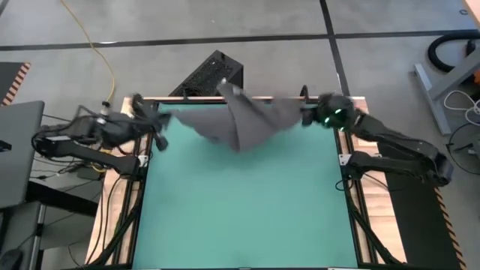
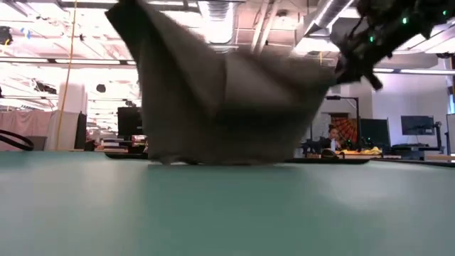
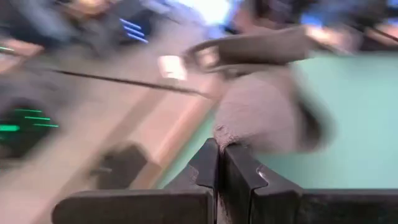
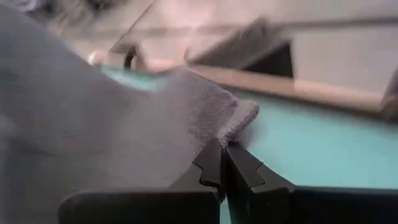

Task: Roll towel into tight, uniform cylinder
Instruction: Fold the gray towel

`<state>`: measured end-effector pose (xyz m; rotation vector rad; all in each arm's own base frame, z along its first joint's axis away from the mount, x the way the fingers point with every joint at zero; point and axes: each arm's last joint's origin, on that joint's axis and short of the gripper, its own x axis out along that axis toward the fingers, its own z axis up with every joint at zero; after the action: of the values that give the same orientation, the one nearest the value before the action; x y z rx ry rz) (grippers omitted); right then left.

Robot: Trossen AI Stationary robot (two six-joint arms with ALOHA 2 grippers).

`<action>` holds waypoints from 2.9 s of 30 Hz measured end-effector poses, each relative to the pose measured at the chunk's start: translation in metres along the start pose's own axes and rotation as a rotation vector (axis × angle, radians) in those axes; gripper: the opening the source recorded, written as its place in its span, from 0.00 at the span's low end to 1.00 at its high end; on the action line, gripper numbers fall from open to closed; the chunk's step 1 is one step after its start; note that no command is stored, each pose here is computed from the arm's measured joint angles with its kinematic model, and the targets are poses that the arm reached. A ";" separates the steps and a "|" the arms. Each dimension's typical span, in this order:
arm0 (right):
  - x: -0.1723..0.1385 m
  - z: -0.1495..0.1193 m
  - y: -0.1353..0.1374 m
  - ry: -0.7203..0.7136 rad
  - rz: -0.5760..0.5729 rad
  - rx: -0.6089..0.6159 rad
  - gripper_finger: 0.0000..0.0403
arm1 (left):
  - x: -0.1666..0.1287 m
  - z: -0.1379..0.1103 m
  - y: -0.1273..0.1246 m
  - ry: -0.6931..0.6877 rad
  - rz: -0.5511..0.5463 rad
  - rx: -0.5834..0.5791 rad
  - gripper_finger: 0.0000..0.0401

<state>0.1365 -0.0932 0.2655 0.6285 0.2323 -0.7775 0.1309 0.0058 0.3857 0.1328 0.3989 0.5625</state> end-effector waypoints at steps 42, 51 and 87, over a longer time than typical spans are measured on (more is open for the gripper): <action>0.087 -0.099 0.151 0.276 0.573 -0.712 0.45 | 0.061 -0.141 -0.093 0.404 -0.653 -0.218 0.00; 0.133 -0.140 0.222 0.336 0.493 -1.016 0.45 | 0.064 -0.144 -0.097 0.446 -0.643 -0.254 0.00; 0.139 -0.124 0.250 0.349 0.333 -1.112 0.08 | 0.075 -0.143 -0.108 0.395 -0.726 -0.122 0.00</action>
<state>0.4158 0.0369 0.2192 -0.2678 0.7863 -0.1279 0.1847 -0.0423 0.2052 -0.2418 0.7499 -0.1129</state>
